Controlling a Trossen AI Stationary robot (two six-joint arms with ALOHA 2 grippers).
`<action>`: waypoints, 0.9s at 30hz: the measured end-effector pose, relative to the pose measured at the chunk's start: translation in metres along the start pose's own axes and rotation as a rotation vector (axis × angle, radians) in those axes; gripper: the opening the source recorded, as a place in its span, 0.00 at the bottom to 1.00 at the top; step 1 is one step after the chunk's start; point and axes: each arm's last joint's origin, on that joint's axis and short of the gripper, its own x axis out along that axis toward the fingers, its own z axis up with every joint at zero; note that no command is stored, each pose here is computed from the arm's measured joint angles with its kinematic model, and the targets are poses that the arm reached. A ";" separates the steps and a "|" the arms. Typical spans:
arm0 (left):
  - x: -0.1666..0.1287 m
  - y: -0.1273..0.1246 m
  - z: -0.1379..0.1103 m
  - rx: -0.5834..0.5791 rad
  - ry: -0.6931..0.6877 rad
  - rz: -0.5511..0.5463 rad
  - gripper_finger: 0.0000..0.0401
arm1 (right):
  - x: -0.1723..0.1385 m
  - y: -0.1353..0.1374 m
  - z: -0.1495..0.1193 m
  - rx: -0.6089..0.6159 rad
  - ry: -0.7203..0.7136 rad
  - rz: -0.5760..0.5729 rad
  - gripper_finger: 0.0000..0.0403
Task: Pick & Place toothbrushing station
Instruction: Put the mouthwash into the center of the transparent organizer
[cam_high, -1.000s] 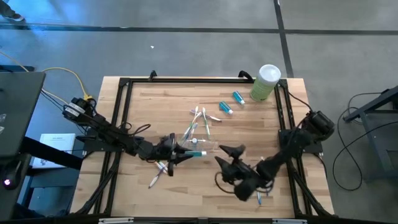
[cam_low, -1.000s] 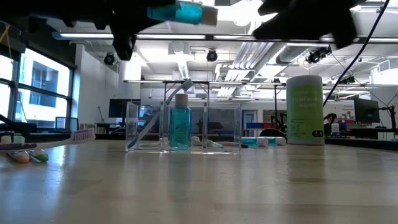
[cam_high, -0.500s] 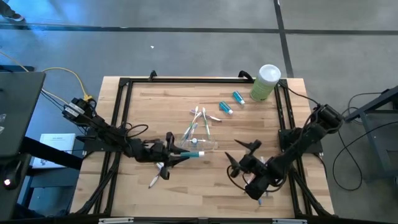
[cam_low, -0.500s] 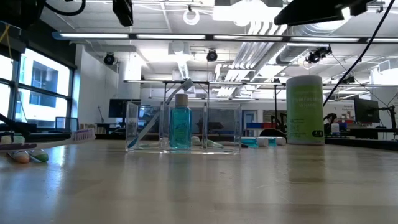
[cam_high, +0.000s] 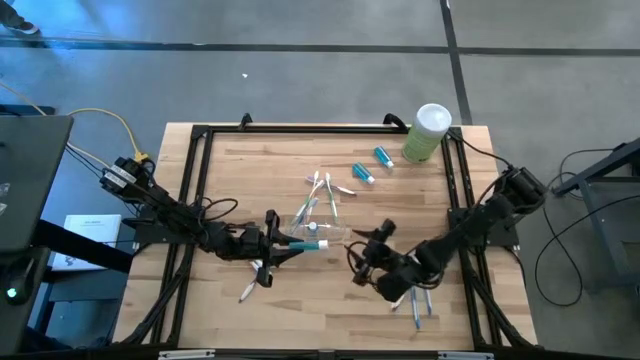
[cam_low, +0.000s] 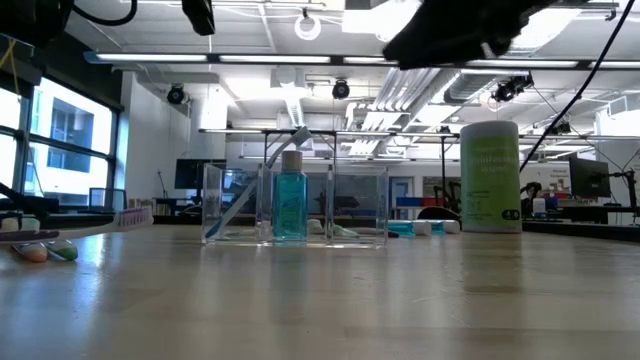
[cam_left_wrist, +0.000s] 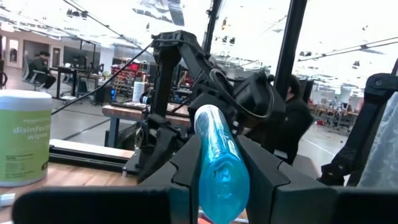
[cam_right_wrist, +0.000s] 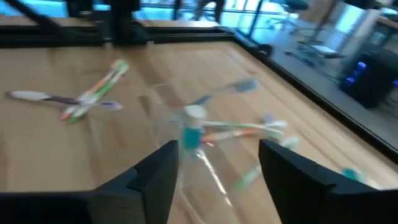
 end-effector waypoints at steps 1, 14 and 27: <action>0.000 0.000 0.000 0.000 0.000 -0.001 0.19 | 0.003 0.001 0.002 0.003 -0.007 0.027 0.49; -0.001 -0.001 0.000 0.014 0.001 -0.007 0.20 | 0.014 -0.025 -0.005 0.183 -0.461 0.464 0.40; 0.000 0.000 0.000 0.036 0.000 -0.001 0.21 | 0.026 -0.034 0.000 0.121 -0.514 0.640 0.45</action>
